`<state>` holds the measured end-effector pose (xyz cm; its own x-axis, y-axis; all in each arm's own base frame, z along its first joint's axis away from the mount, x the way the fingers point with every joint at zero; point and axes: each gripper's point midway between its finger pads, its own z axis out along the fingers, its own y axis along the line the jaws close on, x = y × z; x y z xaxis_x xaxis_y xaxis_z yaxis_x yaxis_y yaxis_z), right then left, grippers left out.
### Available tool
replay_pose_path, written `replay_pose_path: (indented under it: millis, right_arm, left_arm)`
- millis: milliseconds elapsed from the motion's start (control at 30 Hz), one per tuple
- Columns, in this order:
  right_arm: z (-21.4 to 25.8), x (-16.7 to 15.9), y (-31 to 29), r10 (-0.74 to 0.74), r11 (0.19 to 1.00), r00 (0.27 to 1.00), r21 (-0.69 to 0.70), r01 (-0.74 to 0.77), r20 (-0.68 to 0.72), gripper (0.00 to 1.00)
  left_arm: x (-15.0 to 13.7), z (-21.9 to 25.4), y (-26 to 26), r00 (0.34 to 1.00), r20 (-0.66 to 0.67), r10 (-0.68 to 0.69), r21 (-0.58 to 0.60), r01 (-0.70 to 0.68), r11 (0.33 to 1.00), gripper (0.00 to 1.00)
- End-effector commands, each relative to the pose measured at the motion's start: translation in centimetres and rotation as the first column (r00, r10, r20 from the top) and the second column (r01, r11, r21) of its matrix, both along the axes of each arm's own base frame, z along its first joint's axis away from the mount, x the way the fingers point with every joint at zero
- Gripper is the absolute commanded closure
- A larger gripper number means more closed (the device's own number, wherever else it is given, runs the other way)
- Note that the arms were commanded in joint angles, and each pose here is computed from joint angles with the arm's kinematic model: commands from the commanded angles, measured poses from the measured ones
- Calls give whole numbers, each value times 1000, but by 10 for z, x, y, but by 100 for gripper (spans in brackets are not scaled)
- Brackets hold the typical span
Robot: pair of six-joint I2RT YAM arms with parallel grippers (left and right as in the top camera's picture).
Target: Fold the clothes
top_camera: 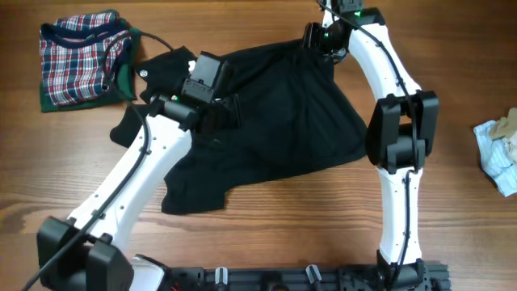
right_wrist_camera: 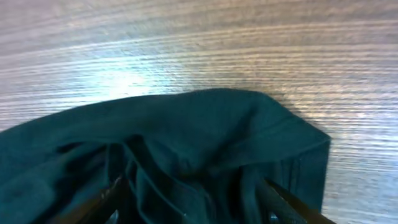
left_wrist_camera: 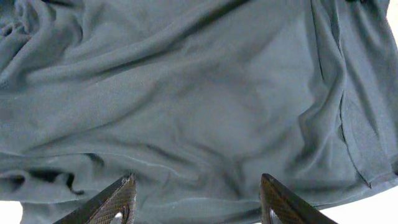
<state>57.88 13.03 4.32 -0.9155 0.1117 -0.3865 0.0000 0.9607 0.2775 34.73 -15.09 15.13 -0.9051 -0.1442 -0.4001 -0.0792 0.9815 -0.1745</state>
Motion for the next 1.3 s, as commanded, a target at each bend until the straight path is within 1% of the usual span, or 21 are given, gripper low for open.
replay_pose_path:
  millis: [0,67,200,300,400,500,533,567,667,733,800,900,1000,1033,1067,1100,1133,1167,1200,1233,1267]
  right_arm:
    - [-20,-2,9,29,999,999,29,-28,-32,37]
    - [-24,-3,9,31,999,999,29,-30,-38,39]
    - [-26,-2,20,60,995,998,85,-57,-33,50]
    - [-29,-3,20,61,995,997,86,-58,-40,58]
    - [-40,-6,22,66,994,996,87,-61,-62,61]
    - [-45,-8,22,66,995,995,85,-59,-76,81]
    - [-45,-8,21,61,995,995,87,-54,-77,91]
    - [-43,-8,18,54,995,995,87,-47,-78,96]
    - [-27,-5,-1,19,996,997,93,-11,-79,96]
    - [0,0,-18,4,994,999,106,2,-51,96]
    - [34,5,-34,2,991,1000,135,-3,4,96]
    - [80,10,-60,8,992,994,125,-22,106,96]
    - [113,20,-69,132,988,957,40,-147,256,96]
    - [122,27,-69,223,974,919,-38,-223,323,96]
    - [124,30,-71,233,972,911,-66,-224,339,94]
    - [126,36,-79,210,977,912,-100,-187,351,84]
    - [126,41,-91,157,985,923,-125,-120,352,66]
    - [124,44,-103,92,988,934,-146,-43,344,57]
    - [123,44,-117,16,986,942,-160,40,334,53]
    - [121,43,-125,-25,985,947,-154,78,322,42]
    - [117,38,-128,-45,987,954,-133,88,297,35]
  left_arm:
    - [8,8,-2,999,38,10,-3,-10,1000,37]
    - [9,8,-2,999,42,10,-5,-10,1000,37]
    - [9,8,-2,999,42,10,-5,-10,1000,37]
    - [9,8,-2,999,42,10,-5,-10,1000,37]
    - [9,8,-2,999,42,10,-5,-10,1000,37]
    - [9,8,-2,999,42,10,-5,-10,1000,36]
    - [9,8,-2,999,42,10,-5,-10,1000,36]
    - [9,8,-2,999,42,10,-5,-10,1000,36]
    - [9,8,-2,999,43,10,-6,-10,1000,36]
    - [10,9,-3,999,48,10,-9,-10,1000,36]
    - [10,9,-3,999,49,10,-10,-10,1000,36]
    - [10,9,-3,999,50,10,-10,-10,1000,36]
    - [11,10,-3,999,53,10,-11,-10,1000,36]
    - [11,9,-3,999,52,10,-11,-10,1000,36]
    - [11,9,-3,999,51,10,-11,-10,1000,36]
    - [11,9,-3,999,51,10,-11,-10,1000,36]
    - [11,9,-3,999,51,10,-11,-10,1000,36]
    - [11,9,-3,999,51,10,-11,-10,1000,36]
    - [11,9,-3,999,51,10,-11,-10,1000,36]
    - [11,9,-3,999,51,10,-11,-9,1000,36]
    - [10,9,-4,999,51,8,-11,-8,1000,36]
